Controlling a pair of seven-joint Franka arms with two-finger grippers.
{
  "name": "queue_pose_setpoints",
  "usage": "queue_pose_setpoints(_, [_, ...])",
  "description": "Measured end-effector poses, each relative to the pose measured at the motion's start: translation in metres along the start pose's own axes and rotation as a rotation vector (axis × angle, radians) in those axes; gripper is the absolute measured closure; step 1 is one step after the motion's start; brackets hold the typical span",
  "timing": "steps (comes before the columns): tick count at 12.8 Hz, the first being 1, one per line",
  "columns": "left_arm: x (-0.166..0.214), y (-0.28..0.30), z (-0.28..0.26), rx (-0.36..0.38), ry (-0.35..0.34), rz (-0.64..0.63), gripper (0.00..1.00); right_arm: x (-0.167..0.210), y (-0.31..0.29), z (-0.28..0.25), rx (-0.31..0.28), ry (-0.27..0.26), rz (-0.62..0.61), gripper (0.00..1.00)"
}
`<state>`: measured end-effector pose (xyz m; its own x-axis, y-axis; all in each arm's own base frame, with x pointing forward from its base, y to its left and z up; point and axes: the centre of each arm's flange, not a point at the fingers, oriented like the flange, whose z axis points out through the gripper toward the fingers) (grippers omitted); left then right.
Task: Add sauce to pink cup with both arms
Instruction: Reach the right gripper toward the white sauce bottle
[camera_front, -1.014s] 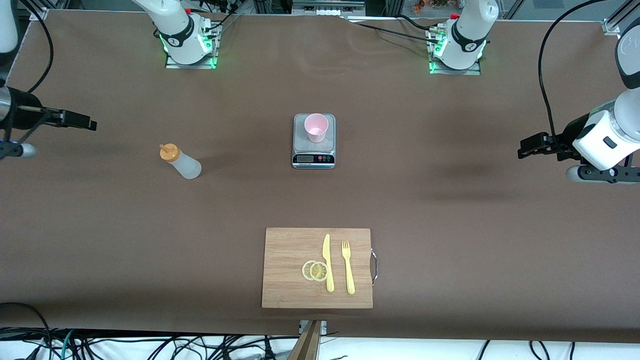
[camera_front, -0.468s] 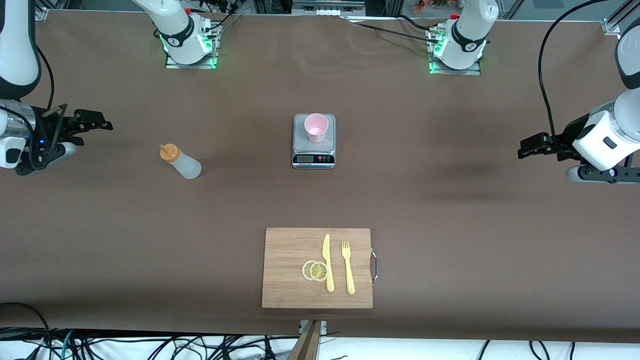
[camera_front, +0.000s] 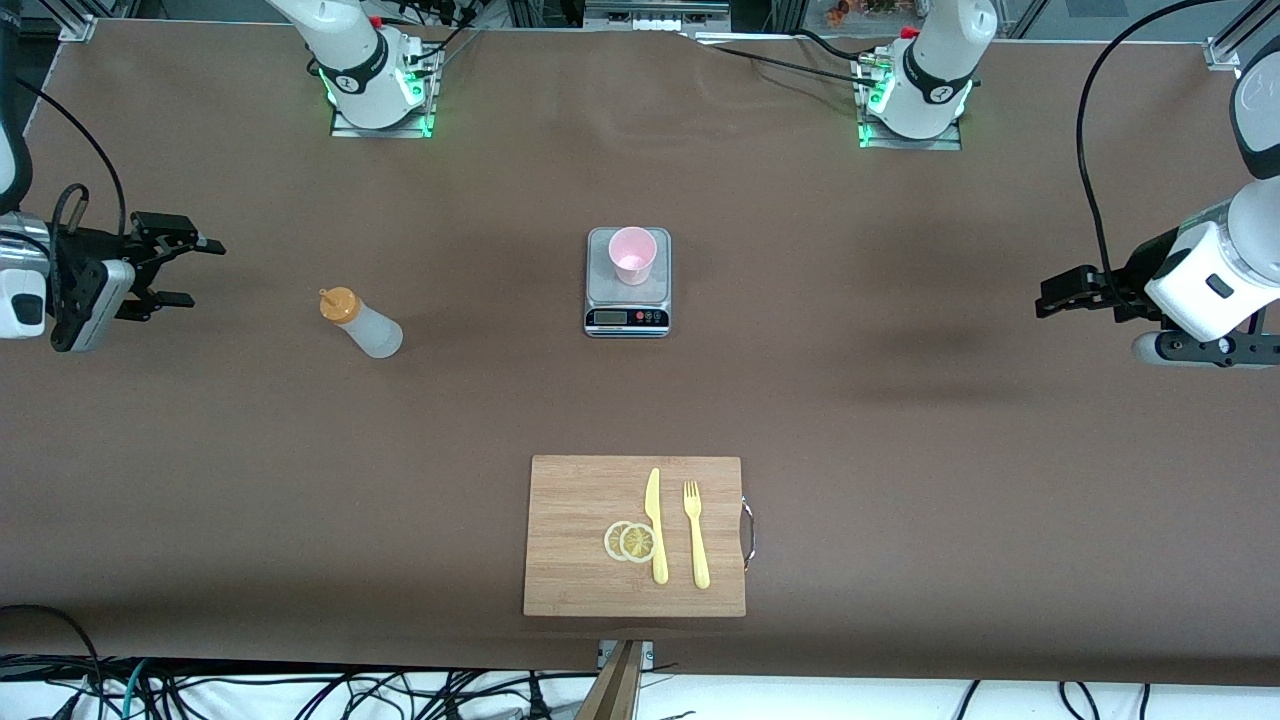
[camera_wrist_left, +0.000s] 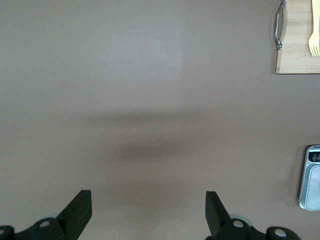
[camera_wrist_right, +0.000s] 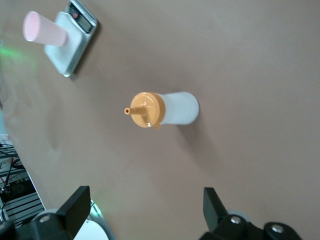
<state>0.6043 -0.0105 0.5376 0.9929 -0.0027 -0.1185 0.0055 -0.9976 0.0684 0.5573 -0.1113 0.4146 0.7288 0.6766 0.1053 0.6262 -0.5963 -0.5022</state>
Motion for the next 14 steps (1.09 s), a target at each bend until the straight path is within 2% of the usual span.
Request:
queue_pose_setpoints(4, [0.000,0.000,0.000,0.000,0.000,0.000,0.00,-0.008,0.015,0.027,0.049,0.141,-0.186,0.00])
queue_pose_setpoints(6, [0.000,0.000,0.000,0.000,0.000,0.000,0.00,-0.013,0.031,0.053,0.084,0.256,-0.312,0.00])
queue_pose_setpoints(10, [0.000,0.000,0.000,0.000,-0.001,0.000,0.00,-0.038,0.091,0.139,0.121,0.527,-0.639,0.00])
queue_pose_setpoints(14, [0.000,0.000,0.001,0.000,-0.001,0.000,0.00,-0.045,0.102,0.198,0.203,0.685,-0.837,0.00])
